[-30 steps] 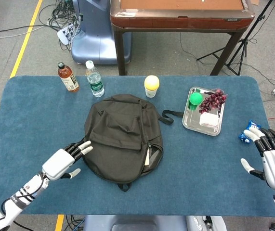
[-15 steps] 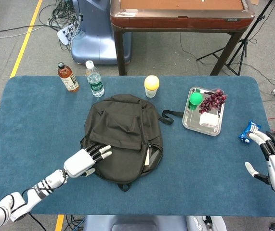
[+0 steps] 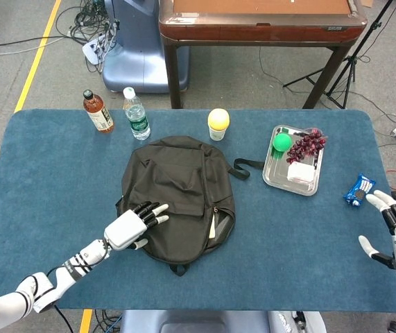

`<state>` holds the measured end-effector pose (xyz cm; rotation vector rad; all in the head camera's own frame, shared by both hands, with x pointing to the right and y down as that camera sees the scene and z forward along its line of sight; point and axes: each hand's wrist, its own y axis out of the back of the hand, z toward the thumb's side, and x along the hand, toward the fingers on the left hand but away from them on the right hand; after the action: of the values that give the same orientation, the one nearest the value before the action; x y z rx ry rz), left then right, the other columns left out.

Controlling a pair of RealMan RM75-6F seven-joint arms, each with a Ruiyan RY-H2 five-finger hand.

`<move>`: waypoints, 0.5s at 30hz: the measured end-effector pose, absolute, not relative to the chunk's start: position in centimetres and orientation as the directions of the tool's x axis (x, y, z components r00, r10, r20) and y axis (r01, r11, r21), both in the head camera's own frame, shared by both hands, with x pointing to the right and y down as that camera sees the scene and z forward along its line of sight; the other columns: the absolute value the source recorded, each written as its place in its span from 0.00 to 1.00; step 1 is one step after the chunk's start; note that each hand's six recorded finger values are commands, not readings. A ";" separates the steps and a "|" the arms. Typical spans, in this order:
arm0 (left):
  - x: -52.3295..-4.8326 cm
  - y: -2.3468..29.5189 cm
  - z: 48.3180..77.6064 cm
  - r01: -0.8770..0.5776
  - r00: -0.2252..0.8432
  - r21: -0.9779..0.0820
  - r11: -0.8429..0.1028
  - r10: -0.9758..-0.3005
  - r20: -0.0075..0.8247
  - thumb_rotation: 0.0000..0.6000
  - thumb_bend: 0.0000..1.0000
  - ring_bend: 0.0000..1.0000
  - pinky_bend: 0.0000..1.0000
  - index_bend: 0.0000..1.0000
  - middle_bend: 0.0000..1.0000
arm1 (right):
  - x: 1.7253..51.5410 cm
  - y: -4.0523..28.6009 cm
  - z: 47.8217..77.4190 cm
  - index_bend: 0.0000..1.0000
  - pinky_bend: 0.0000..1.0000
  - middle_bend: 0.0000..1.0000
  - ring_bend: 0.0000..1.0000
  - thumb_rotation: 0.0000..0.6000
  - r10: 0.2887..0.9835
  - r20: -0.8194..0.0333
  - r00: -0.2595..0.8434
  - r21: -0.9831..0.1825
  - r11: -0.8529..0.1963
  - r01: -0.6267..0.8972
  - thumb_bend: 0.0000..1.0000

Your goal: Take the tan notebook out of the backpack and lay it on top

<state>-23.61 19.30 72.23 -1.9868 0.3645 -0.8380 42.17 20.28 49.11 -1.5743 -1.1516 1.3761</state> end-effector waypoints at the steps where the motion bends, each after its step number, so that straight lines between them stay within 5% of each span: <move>1: -23.5 19.2 72.3 0.066 0.722 -0.840 -0.538 -0.555 0.413 1.00 0.25 0.02 0.09 0.25 0.00 | 42.2 20.3 49.1 0.19 0.10 0.15 0.07 1.00 0.945 -0.327 0.021 -0.932 -0.326 0.156 0.24; 6: -23.2 18.7 72.1 0.000 0.706 -0.826 -0.563 -0.585 0.399 1.00 0.28 0.06 0.09 0.36 0.04 | 42.6 20.4 49.1 0.19 0.10 0.15 0.07 1.00 0.945 -0.328 0.016 -0.932 -0.326 0.159 0.24; 15: -23.7 17.2 71.4 -0.123 0.642 -0.817 -0.563 -0.673 0.368 1.00 0.58 0.26 0.13 0.64 0.23 | 42.4 20.5 49.8 0.19 0.10 0.15 0.07 1.00 0.934 -0.356 0.038 -0.920 -0.357 0.161 0.24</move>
<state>-23.66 17.18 71.38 -2.0604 0.6186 -0.8746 42.43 20.51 49.79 -1.6098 -1.1304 1.3861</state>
